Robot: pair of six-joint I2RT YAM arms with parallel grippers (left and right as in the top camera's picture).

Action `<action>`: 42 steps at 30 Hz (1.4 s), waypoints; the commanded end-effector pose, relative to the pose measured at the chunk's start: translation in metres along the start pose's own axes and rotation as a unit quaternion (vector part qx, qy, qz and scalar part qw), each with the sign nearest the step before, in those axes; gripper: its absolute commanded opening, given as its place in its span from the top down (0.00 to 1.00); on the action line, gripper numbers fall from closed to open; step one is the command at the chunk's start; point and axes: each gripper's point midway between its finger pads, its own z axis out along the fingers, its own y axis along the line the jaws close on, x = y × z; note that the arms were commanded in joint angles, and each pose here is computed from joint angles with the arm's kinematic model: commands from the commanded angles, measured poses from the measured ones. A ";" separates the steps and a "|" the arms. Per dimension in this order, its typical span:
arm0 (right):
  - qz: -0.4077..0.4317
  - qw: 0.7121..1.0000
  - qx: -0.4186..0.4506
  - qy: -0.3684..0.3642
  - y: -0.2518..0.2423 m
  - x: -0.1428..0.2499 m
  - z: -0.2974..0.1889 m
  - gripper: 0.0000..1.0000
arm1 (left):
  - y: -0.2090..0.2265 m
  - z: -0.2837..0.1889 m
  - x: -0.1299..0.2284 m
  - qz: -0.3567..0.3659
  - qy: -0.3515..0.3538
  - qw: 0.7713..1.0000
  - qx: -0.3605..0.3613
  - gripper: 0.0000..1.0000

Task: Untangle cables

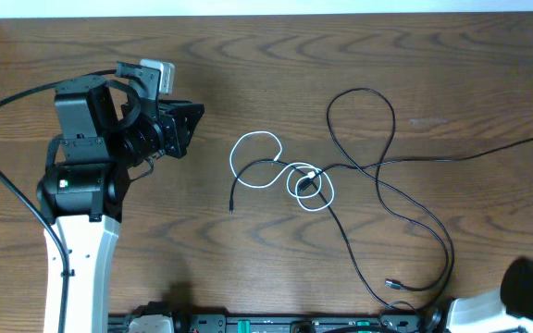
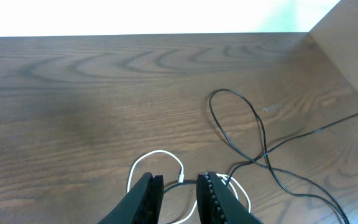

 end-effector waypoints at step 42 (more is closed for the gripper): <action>-0.106 0.965 0.158 0.179 0.150 0.284 0.124 0.17 | -0.003 0.000 0.006 0.003 0.012 1.000 0.009 0.76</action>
